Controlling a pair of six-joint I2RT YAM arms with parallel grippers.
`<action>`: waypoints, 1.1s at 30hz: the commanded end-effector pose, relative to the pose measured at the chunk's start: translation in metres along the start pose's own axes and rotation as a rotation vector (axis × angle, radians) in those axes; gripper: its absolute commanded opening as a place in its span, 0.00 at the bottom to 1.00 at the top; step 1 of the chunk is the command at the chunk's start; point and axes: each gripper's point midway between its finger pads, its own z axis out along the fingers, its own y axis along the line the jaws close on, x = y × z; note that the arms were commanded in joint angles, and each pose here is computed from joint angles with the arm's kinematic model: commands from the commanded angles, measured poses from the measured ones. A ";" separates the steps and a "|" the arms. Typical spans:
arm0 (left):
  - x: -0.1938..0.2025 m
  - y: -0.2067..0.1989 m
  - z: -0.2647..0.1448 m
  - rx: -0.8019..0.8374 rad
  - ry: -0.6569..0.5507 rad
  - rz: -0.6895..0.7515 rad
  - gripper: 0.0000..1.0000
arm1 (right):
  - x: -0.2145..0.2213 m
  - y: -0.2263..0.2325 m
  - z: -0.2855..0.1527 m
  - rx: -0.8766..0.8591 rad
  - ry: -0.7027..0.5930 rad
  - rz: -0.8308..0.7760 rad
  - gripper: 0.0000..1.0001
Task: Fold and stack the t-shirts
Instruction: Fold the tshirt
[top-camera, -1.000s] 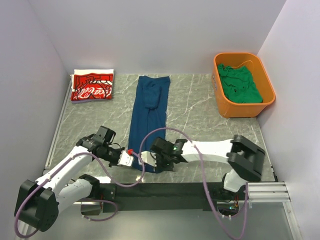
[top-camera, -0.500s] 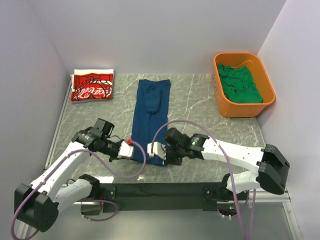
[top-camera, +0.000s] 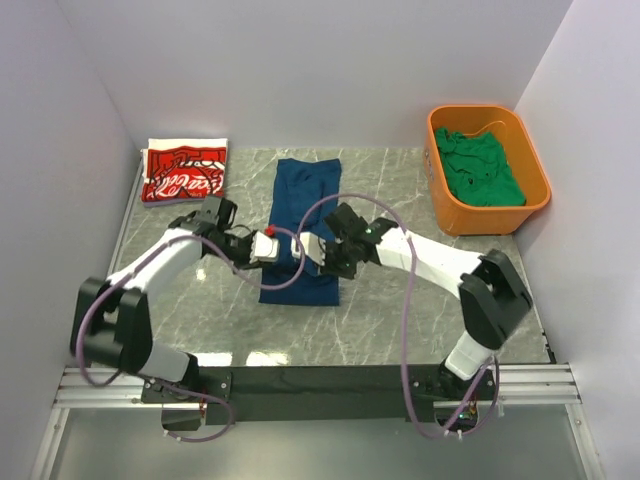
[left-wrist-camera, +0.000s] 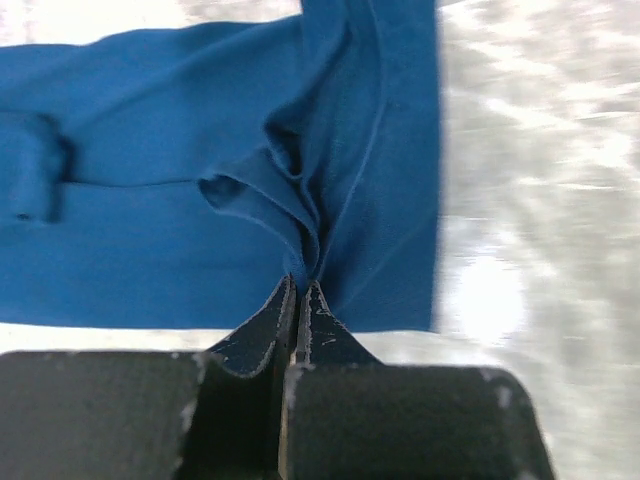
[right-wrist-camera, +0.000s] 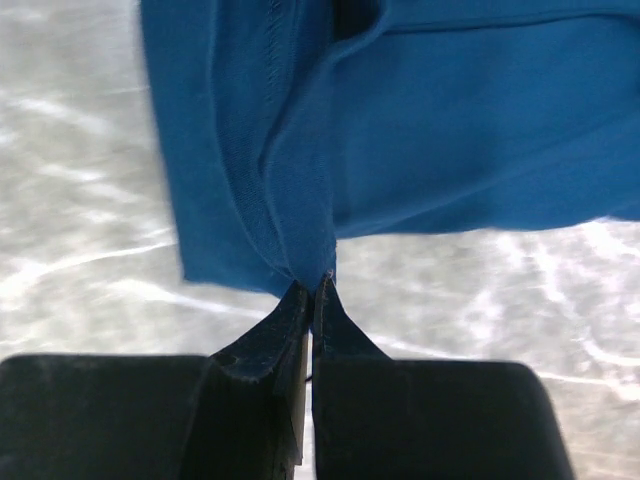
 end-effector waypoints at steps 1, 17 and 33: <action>-0.011 0.051 -0.004 -0.068 -0.032 0.137 0.01 | -0.013 -0.039 -0.004 0.049 -0.027 -0.038 0.00; 0.036 0.139 0.020 -0.054 -0.031 0.161 0.05 | 0.000 -0.125 0.031 0.101 0.051 0.044 0.00; 0.035 0.172 -0.017 -0.273 -0.046 -0.012 0.48 | -0.015 -0.176 -0.021 0.387 -0.037 0.331 0.54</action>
